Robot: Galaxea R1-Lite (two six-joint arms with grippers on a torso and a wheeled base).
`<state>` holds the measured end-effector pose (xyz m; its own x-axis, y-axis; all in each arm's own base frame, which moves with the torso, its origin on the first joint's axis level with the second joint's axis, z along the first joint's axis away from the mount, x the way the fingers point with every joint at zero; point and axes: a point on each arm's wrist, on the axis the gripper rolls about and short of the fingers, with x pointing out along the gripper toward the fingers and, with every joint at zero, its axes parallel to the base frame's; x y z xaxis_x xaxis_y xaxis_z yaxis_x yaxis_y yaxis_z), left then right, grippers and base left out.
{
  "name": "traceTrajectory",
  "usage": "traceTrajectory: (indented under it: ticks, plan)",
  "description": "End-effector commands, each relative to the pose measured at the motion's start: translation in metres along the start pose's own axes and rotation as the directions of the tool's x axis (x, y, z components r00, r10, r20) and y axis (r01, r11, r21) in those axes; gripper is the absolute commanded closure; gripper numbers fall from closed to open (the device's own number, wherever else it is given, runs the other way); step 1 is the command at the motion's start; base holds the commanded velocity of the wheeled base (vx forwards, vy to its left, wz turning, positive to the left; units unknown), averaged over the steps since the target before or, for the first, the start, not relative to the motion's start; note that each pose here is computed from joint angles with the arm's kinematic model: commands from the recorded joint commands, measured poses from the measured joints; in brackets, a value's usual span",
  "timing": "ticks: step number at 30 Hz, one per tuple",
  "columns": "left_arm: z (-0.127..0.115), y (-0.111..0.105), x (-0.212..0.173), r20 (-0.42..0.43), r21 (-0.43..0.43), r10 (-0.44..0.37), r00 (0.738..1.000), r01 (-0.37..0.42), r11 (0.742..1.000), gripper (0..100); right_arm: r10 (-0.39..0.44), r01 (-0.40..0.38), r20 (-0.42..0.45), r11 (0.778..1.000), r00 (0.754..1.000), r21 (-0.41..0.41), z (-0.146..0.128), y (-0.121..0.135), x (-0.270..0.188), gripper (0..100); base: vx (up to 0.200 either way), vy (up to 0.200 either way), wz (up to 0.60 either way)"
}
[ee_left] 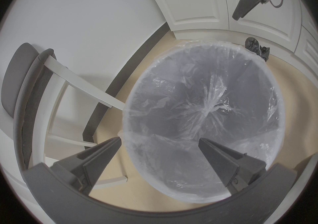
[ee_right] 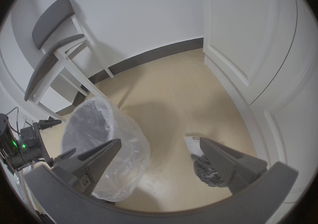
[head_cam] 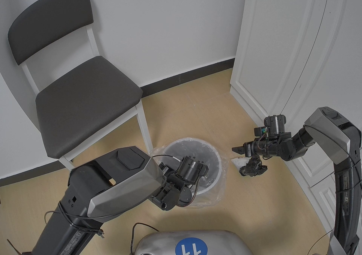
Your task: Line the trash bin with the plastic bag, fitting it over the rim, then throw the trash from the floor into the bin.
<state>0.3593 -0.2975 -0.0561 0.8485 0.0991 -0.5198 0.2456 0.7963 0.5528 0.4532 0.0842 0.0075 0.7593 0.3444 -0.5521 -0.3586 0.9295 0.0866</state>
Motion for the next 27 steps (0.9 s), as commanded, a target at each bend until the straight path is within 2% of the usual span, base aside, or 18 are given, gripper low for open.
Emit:
traceTrajectory:
  ticks: [1, 6, 9, 11, 13, 20, 24, 27]
  plan:
    - [-0.002, -0.003, 0.0, 0.001, -0.002, -0.002, 1.0, 0.002, 1.0, 0, -0.033, 0.033, -0.044, 0.999, 0.998, -0.004, -0.023, -0.016, 0.025, 0, 0.0, 0.0, 0.0]
    - [-0.002, -0.003, 0.0, 0.001, -0.011, -0.002, 1.0, 0.002, 1.0, 0, -0.062, 0.063, -0.092, 0.998, 0.994, 0.012, -0.038, -0.018, 0.054, 0, 0.0, 0.0, 0.0]
    - [0.0, -0.002, 0.0, 0.009, -0.018, 0.001, 1.0, -0.001, 1.0, 0, -0.051, 0.062, -0.125, 0.995, 0.991, 0.08, -0.036, -0.017, 0.062, 0, 0.0, 0.0, 0.0]
    - [0.002, -0.002, 0.0, 0.024, -0.028, 0.004, 1.0, -0.003, 1.0, 0, -0.042, 0.064, -0.139, 0.985, 0.989, 0.16, -0.034, -0.009, 0.077, 0, 0.0, 0.0, 0.0]
    - [0.003, -0.001, -0.001, 0.025, -0.024, 0.004, 1.0, -0.004, 1.0, 0, -0.035, 0.059, -0.131, 0.981, 0.991, 0.187, -0.032, -0.003, 0.09, 0, 0.0, 0.0, 0.0]
    - [0.007, 0.001, -0.001, 0.035, -0.032, 0.007, 0.999, -0.006, 0.999, 0, -0.031, 0.055, -0.145, 0.985, 0.989, 0.164, -0.033, 0.014, 0.11, 0, 0.0, 0.0, 0.0]
    - [0.005, 0.002, 0.0, 0.029, -0.033, 0.01, 1.0, -0.009, 0.999, 0, -0.015, 0.054, -0.268, 0.989, 0.963, 0.14, -0.055, 0.024, 0.12, 0, 0.0, 0.0, 0.0]
    - [0.006, 0.003, 0.0, 0.03, -0.033, 0.01, 1.0, -0.009, 0.999, 0, -0.013, 0.046, -0.272, 0.992, 0.962, 0.115, -0.056, 0.024, 0.121, 0, 0.0, 0.0, 0.0]
